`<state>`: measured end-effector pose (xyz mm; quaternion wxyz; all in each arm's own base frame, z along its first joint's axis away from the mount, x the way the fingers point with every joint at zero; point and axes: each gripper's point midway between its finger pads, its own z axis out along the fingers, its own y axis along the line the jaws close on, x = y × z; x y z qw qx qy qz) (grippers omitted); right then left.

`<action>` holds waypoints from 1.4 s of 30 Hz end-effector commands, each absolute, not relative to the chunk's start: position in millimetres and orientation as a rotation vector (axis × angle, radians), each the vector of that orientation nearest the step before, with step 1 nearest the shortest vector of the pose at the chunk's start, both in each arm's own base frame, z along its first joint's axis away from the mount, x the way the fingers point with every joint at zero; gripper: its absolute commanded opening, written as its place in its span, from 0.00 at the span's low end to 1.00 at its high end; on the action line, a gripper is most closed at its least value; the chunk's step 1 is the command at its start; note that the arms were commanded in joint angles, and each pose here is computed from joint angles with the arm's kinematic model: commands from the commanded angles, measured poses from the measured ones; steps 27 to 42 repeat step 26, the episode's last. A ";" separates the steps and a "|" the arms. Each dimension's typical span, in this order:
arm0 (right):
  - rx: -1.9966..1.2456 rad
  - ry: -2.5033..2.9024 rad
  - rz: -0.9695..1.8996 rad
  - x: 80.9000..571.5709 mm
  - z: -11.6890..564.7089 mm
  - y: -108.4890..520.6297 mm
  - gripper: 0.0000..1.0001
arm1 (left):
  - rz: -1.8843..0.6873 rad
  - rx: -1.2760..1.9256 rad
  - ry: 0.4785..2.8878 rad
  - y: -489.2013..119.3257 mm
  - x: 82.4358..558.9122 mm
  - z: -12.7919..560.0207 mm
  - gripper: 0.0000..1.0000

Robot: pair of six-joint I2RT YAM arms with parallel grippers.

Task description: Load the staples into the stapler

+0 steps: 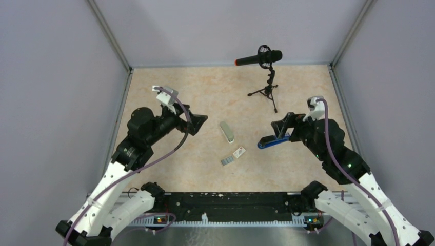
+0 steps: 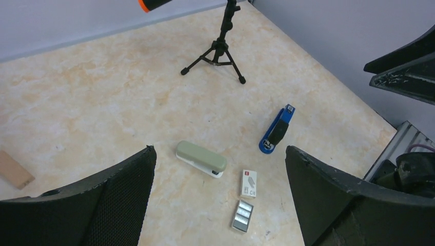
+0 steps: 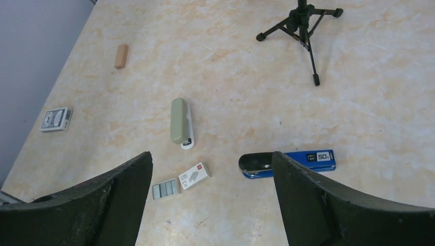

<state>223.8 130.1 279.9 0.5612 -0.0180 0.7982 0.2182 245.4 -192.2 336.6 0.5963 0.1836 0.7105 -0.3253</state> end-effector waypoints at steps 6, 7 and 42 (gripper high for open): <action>0.042 1.821 0.581 207.7 288.5 119.8 0.85 | -0.691 0.382 1.648 -172.2 233.4 322.1 0.99; 0.049 1.820 0.584 207.0 290.2 119.0 0.85 | -0.689 0.384 1.648 -171.7 232.8 321.9 0.99; 0.094 1.819 0.599 202.9 297.0 115.1 0.86 | -0.663 0.374 1.615 -164.4 228.8 331.3 0.99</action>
